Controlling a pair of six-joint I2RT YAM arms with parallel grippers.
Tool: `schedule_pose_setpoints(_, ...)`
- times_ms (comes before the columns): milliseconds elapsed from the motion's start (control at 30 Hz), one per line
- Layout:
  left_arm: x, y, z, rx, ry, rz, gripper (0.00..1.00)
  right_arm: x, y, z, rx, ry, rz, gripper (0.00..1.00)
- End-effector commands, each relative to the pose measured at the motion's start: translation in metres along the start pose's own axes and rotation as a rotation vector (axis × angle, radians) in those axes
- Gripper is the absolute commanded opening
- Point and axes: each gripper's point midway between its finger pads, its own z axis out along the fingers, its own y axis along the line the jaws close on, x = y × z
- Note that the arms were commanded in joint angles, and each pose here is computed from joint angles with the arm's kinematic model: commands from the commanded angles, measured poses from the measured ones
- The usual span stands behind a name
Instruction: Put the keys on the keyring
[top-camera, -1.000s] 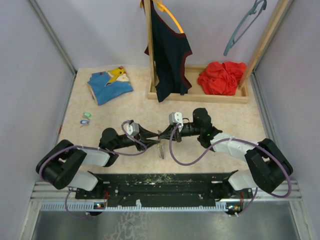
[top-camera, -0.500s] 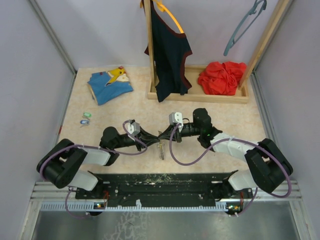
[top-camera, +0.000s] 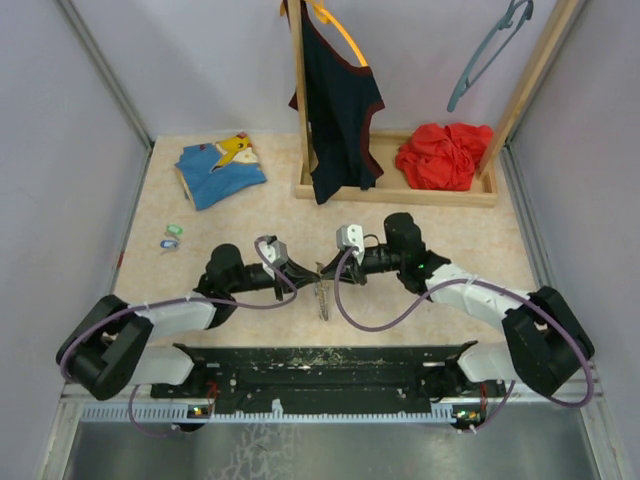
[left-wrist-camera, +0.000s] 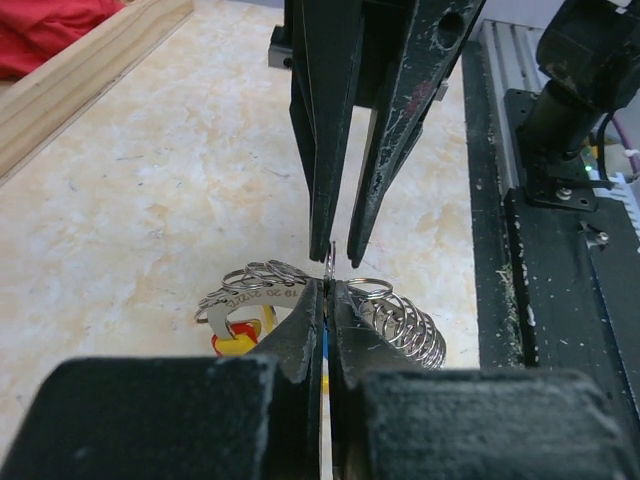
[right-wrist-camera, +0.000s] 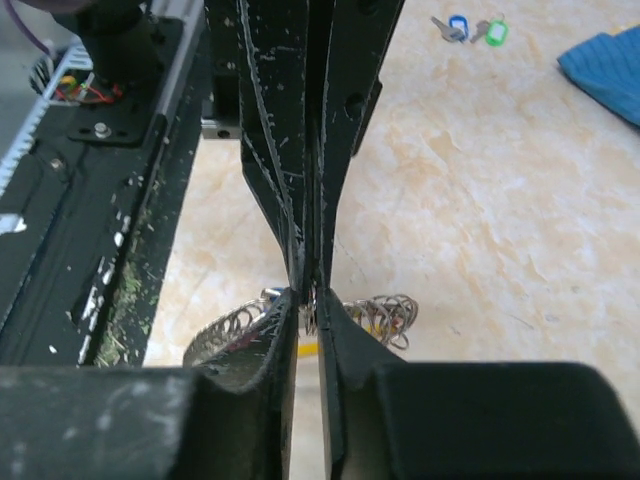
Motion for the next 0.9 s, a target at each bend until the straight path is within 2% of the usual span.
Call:
schedule_pose_setpoints(0,0.007,0.021,-0.004,-0.116,0.133,0.054,0.00,-0.016,-0.006,-0.014,0.031,0.090,-0.069,0.17)
schedule_pose_setpoints(167,0.017,0.025,0.001,-0.178,0.284,0.113,0.00,-0.014,-0.016,-0.028,0.083,0.215,-0.090,0.23)
schedule_pose_setpoints(500,0.027,0.028,0.004,-0.277,0.609,0.212,0.00,-0.006,-0.017,-0.028,0.047,0.234,-0.139,0.25)
schedule_pose_setpoints(667,0.020,0.024,0.009,-0.267,0.677,0.214,0.01,-0.007,-0.019,-0.024,0.029,0.168,-0.183,0.27)
schedule_pose_setpoints(867,0.002,0.015,0.016,-0.229,0.658,0.220,0.01,0.003,-0.022,-0.023,-0.001,0.105,-0.181,0.27)
